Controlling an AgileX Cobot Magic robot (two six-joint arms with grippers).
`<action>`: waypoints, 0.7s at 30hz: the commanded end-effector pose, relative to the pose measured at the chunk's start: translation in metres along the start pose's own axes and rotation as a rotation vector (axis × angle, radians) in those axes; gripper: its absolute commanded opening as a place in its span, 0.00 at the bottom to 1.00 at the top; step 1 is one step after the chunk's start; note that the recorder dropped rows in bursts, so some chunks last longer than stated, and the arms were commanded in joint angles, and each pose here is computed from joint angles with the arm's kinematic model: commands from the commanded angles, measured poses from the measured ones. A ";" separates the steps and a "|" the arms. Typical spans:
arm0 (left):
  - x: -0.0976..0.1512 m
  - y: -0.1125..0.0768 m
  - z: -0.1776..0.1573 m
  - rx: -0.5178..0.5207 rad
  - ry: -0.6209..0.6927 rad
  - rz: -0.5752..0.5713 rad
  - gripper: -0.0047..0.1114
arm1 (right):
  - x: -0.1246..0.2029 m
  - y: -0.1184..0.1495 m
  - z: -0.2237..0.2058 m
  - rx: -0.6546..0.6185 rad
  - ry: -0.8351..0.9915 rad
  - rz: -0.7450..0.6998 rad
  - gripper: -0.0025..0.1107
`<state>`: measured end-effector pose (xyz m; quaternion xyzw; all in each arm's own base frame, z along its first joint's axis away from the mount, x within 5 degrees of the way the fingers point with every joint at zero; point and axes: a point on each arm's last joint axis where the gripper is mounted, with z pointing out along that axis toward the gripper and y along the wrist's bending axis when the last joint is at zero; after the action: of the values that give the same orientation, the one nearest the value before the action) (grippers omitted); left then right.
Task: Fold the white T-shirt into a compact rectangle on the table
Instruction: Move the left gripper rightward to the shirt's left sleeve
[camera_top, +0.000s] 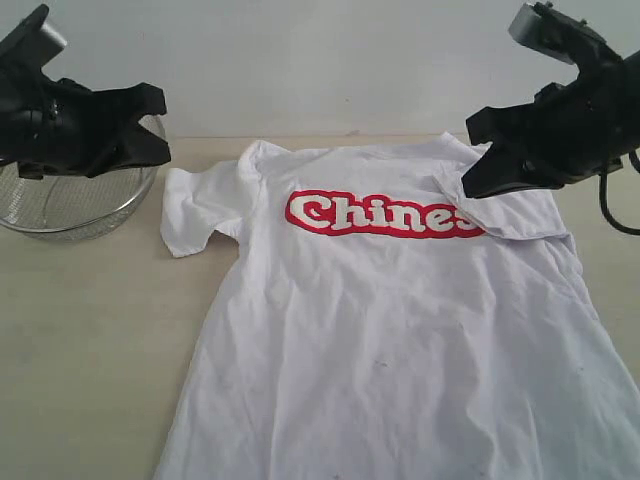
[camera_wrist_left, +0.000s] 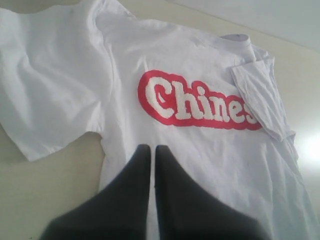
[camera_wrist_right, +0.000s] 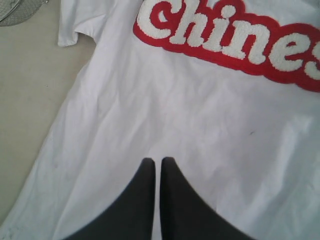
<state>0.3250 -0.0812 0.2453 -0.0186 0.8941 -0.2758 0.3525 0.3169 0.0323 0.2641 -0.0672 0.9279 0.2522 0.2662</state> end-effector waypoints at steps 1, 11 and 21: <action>0.010 -0.006 0.003 0.080 0.095 -0.016 0.08 | -0.001 0.002 -0.003 -0.001 -0.015 -0.012 0.02; 0.020 0.000 0.033 0.330 0.138 -0.379 0.08 | -0.001 0.002 -0.003 0.004 -0.022 -0.014 0.02; 0.044 0.035 0.063 0.258 0.176 -0.596 0.08 | -0.001 0.002 -0.003 -0.002 -0.014 -0.020 0.02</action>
<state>0.3360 -0.0955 0.1734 -0.1811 0.8332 -0.4884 0.1854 0.3175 0.0321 0.2643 -0.0666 0.9272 0.2514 0.2697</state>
